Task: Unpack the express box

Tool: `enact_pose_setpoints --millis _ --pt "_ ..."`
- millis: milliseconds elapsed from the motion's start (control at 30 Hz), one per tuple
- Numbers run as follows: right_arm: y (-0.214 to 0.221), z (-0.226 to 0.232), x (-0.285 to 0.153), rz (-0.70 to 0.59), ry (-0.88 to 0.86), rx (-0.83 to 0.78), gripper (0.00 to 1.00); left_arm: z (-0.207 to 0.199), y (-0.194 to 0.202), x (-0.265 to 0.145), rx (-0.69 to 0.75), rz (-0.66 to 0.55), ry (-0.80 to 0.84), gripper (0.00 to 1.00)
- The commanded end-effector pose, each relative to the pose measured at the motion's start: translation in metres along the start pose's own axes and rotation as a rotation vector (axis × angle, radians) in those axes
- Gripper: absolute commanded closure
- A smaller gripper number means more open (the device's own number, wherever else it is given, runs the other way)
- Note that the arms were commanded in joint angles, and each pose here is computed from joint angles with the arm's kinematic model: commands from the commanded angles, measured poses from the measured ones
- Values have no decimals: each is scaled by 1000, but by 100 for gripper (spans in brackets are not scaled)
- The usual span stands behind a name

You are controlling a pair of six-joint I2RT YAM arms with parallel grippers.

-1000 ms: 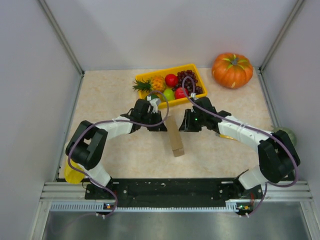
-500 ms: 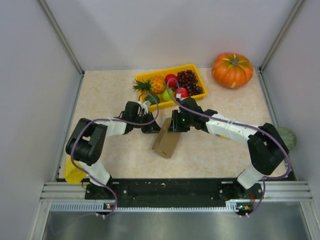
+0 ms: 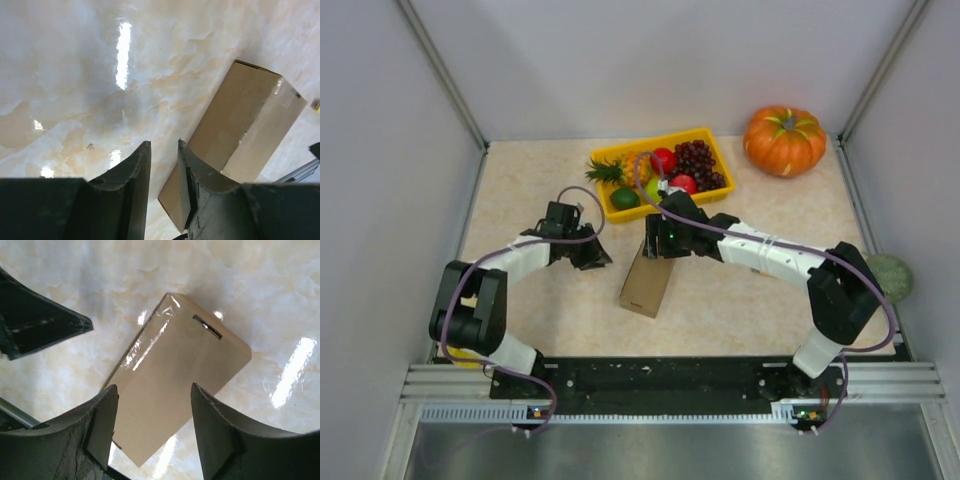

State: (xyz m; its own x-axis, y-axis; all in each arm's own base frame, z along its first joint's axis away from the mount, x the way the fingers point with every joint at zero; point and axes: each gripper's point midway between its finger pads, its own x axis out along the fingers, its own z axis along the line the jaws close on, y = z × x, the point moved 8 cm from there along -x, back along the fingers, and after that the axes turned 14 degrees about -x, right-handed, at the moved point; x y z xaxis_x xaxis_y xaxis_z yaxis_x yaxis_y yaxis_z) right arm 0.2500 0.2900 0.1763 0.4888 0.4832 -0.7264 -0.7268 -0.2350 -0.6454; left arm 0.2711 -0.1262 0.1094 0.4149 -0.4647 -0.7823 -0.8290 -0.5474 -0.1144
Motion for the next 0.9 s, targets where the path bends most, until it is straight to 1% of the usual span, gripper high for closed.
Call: enact_pose_setpoints --millis 0,33,67,100,167,233,267,333,433,533,667,867 --pt "6 1 -10 1 70 -29 39 -20 -6 -19 72 -58 97 64" --pt "14 -1 -7 22 79 -25 39 -23 -4 -20 89 -44 140 60" --pt "19 -1 -5 35 86 -18 37 -28 1 -22 102 6 199 59" --pt "23 -2 -4 45 91 0 37 -31 1 -21 125 10 244 57" --pt "32 -4 -1 71 97 12 37 -36 9 -24 161 84 341 55" --pt "38 -6 1 83 105 25 36 -36 13 -22 177 114 391 53" --pt "39 -7 2 87 108 23 36 -34 18 -20 172 152 400 52" --pt "41 -7 6 94 109 20 36 -32 20 -16 171 175 396 52" --pt "42 -7 13 97 100 19 39 -29 25 -9 161 248 403 53" --pt "46 -7 20 117 101 29 50 -25 27 -3 144 283 394 56" --pt "52 -8 24 139 104 34 58 -20 28 3 137 300 366 59" --pt "58 -12 25 154 122 51 67 -6 30 13 103 316 273 68"
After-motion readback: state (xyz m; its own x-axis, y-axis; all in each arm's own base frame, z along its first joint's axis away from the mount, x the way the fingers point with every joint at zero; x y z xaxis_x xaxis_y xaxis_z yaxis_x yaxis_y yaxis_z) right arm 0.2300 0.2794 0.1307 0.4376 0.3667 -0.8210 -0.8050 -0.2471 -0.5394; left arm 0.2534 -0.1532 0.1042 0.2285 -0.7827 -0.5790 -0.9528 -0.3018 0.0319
